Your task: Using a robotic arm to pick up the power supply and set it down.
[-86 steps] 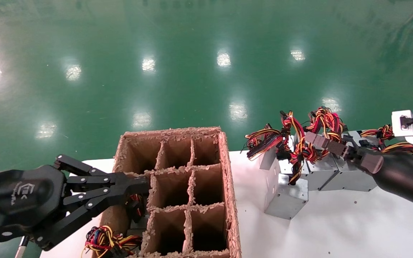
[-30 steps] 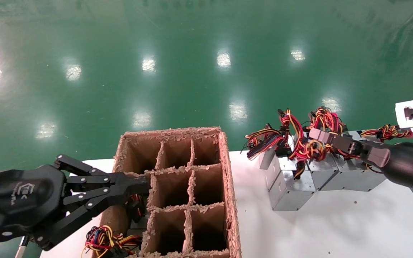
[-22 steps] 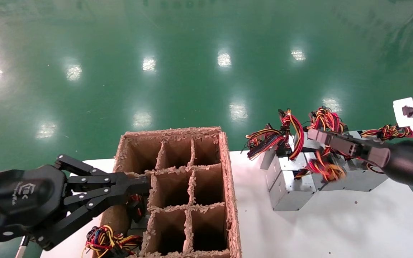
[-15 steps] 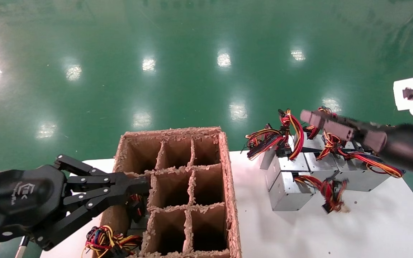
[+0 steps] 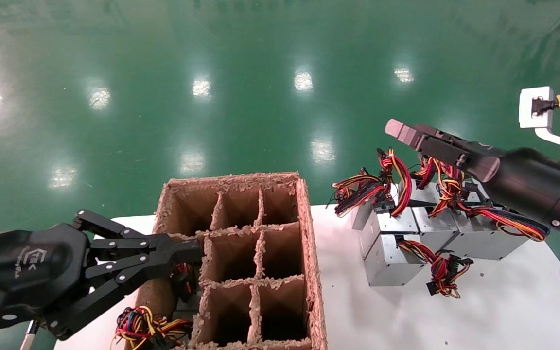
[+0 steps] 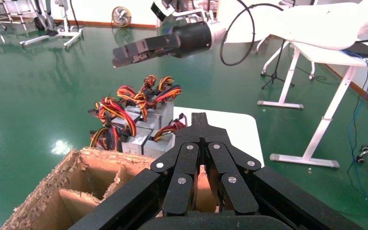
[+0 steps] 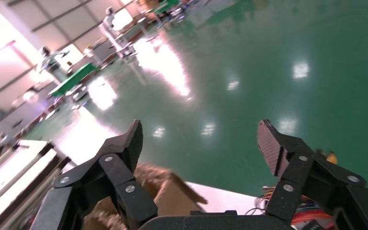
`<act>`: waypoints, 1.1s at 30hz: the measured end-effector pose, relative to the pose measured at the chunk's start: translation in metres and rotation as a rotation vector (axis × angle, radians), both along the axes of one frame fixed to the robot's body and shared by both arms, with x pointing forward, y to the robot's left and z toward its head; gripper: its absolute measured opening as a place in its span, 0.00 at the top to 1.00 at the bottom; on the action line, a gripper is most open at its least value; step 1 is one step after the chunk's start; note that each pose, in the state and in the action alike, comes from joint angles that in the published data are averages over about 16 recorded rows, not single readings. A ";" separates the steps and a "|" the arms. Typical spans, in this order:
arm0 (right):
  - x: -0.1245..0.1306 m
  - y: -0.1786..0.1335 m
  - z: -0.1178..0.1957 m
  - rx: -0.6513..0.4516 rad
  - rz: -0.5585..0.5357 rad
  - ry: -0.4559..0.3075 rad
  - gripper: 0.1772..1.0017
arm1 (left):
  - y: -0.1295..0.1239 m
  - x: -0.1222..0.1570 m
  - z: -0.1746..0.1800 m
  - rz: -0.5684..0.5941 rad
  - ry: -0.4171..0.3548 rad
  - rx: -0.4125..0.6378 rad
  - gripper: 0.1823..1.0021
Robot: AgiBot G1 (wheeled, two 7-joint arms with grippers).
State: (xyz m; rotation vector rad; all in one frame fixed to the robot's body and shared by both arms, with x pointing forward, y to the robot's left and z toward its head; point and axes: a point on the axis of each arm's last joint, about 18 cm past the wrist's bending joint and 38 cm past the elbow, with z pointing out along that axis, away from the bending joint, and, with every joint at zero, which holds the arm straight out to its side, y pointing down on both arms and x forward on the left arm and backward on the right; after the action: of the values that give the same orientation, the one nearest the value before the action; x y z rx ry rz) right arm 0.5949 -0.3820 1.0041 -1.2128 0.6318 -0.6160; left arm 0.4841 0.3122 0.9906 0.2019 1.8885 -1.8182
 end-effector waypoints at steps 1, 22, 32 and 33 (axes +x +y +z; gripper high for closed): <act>-0.002 0.002 0.000 -0.010 0.009 -0.006 0.25 | 0.000 0.000 0.000 0.000 0.000 0.000 0.99; -0.045 0.041 0.002 -0.217 0.222 -0.150 0.01 | 0.000 0.000 0.000 0.000 0.000 0.000 0.97; -0.068 0.056 -0.001 -0.314 0.324 -0.228 0.00 | 0.000 0.000 0.000 0.000 0.000 0.000 0.87; -0.070 0.058 -0.001 -0.323 0.334 -0.236 0.00 | 0.000 0.000 0.000 0.000 0.000 0.000 0.86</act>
State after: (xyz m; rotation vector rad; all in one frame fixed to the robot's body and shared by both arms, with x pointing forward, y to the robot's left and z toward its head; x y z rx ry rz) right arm 0.5249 -0.3242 1.0031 -1.4805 0.1255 -0.5791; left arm 0.4841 0.3122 0.9906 0.2019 1.8885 -1.8182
